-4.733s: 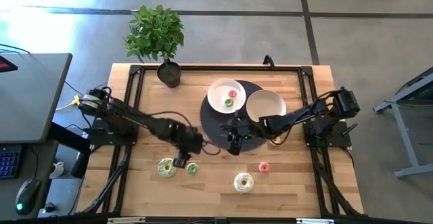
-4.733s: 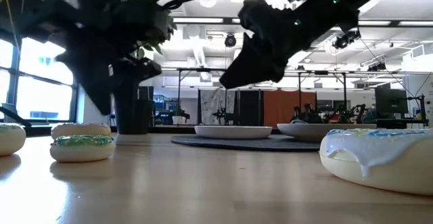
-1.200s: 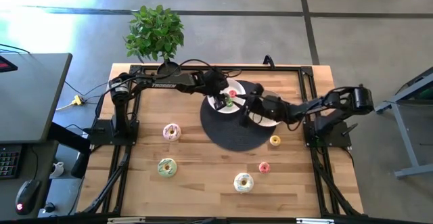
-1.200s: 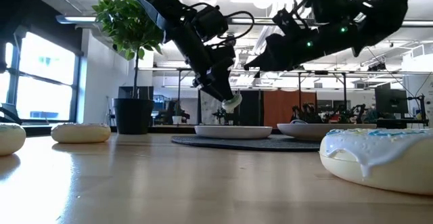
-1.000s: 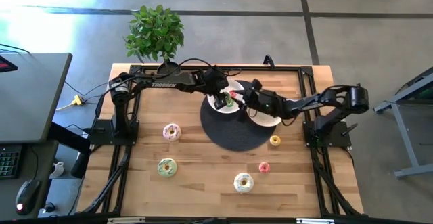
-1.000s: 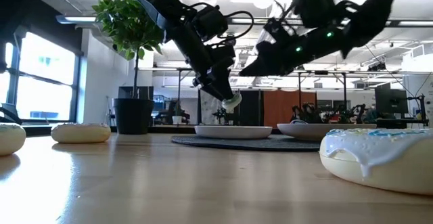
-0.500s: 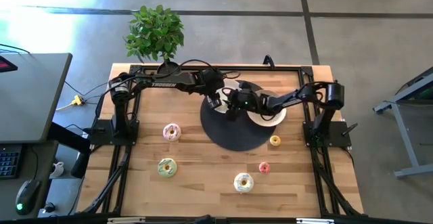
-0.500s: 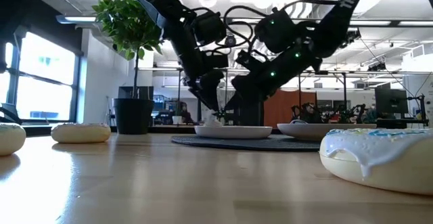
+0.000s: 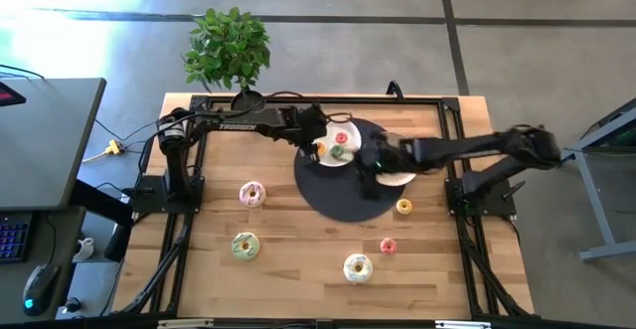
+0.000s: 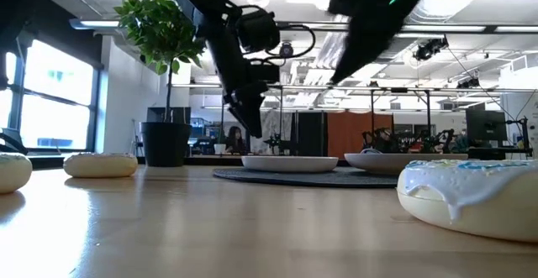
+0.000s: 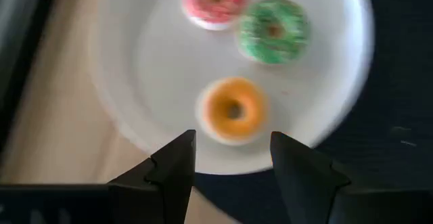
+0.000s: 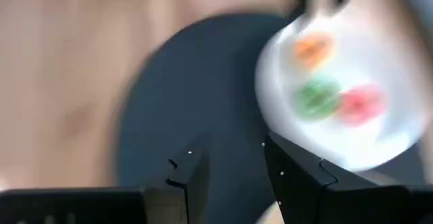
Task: Pick & Place donuts
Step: Put the small yellow donut on the white plate
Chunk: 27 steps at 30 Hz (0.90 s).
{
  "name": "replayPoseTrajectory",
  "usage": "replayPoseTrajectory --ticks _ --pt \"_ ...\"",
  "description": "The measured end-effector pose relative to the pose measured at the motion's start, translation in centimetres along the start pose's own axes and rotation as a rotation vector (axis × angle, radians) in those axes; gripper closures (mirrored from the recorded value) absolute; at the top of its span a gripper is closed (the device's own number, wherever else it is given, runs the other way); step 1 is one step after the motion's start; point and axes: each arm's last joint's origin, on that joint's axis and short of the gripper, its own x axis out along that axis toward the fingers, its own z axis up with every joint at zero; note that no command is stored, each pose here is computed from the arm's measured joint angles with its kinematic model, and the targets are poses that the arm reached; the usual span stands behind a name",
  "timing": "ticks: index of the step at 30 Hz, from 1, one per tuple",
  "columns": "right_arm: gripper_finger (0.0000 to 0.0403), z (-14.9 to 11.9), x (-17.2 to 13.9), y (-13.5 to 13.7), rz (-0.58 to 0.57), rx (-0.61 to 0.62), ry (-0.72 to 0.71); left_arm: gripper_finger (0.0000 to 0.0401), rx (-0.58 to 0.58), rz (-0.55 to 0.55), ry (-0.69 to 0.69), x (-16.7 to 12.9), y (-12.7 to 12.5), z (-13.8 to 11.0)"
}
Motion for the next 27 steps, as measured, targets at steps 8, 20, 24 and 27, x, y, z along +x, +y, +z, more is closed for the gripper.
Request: replayPoseTrajectory --ticks 8,20,24,27 --pt "0.0265 -4.8 -2.8 6.5 0.036 0.087 0.261 0.0213 0.063 -0.036 -0.063 -0.5 -3.6 0.7" --pt "0.0265 -14.1 0.9 5.4 -0.102 0.351 0.516 0.0213 0.123 -0.067 -0.085 -1.0 -6.3 0.8" --pt "0.0265 -15.2 1.6 5.0 -0.100 0.349 0.495 0.0213 0.118 -0.063 -0.085 -0.9 -6.1 0.8" --pt "0.0266 -15.3 1.8 5.0 -0.094 0.323 0.473 0.0213 0.118 -0.062 -0.084 -0.9 -6.1 0.8"
